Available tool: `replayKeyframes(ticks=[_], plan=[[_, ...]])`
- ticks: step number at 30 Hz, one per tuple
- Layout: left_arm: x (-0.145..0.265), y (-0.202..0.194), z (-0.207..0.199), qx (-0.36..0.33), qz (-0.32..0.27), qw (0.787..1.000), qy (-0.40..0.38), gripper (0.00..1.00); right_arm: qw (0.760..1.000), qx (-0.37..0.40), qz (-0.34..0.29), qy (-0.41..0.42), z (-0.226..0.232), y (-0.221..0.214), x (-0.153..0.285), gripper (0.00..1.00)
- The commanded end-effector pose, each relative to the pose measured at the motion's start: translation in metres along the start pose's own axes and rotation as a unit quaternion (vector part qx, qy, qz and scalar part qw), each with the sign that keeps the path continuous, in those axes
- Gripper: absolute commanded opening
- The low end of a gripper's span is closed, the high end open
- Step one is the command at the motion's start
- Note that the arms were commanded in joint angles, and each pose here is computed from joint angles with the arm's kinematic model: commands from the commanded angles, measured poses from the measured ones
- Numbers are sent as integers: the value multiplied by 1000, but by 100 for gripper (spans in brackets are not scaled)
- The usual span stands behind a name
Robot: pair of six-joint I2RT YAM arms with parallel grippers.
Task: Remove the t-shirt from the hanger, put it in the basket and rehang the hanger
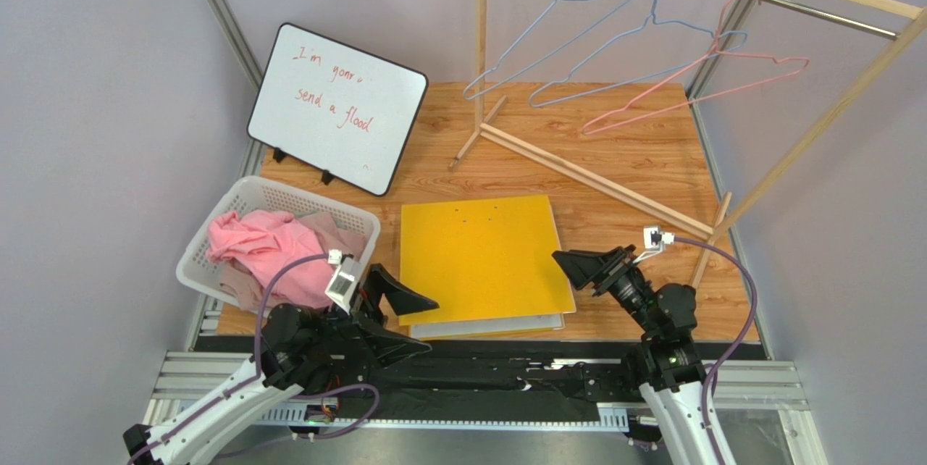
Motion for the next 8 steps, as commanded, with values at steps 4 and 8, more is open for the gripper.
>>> replayKeyframes(ticks=[4,8], plan=[[6,-9,5,-29,-12,999,-27,96,999,-5,12,-39,-34,-32,-1,100],[6,-10,6,-29,-8,999,-24,96,999,-8,15,-42,-35,-32,0,100]])
Point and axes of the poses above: each gripper's point midway between its finger pads, its own x axis back along the fingers, its own z axis along the line the jaws close on, y = z × x, the point moved 6 cm from there along x, back along the fingers, and after that the axes turned 12 degrees about x, right-handed, at the moved point
